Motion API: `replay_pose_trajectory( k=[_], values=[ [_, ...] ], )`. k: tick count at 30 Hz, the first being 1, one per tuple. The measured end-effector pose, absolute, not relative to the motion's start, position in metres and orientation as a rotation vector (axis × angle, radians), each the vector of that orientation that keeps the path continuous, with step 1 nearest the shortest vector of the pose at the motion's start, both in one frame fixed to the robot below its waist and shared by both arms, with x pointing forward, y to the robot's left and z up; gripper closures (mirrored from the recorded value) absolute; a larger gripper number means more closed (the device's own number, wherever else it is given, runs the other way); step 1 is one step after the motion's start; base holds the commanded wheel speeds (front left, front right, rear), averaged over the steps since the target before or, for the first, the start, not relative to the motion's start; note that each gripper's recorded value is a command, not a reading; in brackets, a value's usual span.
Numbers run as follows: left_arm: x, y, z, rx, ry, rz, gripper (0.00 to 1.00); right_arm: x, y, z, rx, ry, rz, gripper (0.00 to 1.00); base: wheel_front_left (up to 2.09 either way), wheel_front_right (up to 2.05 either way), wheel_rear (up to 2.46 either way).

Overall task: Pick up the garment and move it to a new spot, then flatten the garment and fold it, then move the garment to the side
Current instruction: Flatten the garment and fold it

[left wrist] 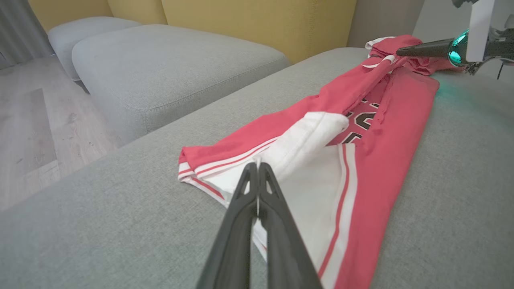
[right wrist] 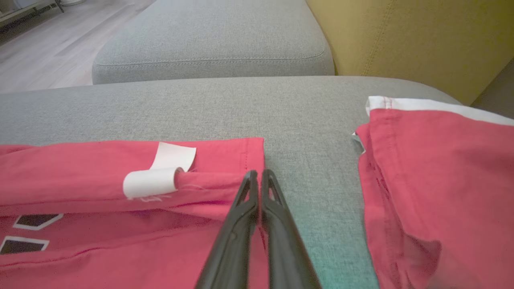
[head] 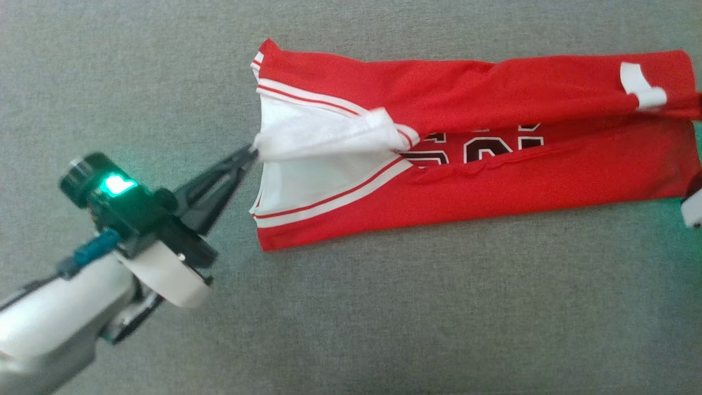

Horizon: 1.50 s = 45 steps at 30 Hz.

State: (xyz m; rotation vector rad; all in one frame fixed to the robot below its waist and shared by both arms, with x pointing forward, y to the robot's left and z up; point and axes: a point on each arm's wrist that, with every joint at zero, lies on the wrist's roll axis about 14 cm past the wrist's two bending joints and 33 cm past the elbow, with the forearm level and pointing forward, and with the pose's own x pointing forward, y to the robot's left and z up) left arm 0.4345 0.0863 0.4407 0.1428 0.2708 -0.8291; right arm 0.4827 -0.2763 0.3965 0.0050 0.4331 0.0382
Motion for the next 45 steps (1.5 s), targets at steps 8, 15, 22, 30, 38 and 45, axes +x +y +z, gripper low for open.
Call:
replay_pose_trajectory(
  k=[8,15,22,30,38,45],
  values=[
    [0.430,0.074,0.428,0.069,0.274,-0.792,1.00,0.468,-0.274,0.386,0.011,0.464,0.006,0.88,0.00,0.00,0.00],
    [0.432,0.067,0.427,-0.023,0.242,-0.664,0.00,0.463,-0.279,0.391,0.039,0.408,-0.064,0.00,0.00,0.00,0.00],
    [0.434,0.076,0.449,-0.083,0.147,-0.464,0.00,0.436,-0.278,0.392,0.132,0.360,-0.142,0.00,0.00,0.00,0.00],
    [0.420,0.096,0.484,-0.097,0.002,-0.255,0.00,0.424,-0.270,0.393,0.212,0.339,-0.176,0.00,0.00,0.00,0.00],
    [0.397,0.103,0.489,-0.128,-0.015,-0.195,0.00,0.461,-0.279,0.397,0.211,0.346,-0.195,0.00,0.00,0.00,0.00],
    [0.397,0.119,0.504,-0.114,-0.070,-0.138,0.00,0.455,-0.271,0.361,0.230,0.507,-0.195,0.00,0.00,0.00,0.00]
  ],
)
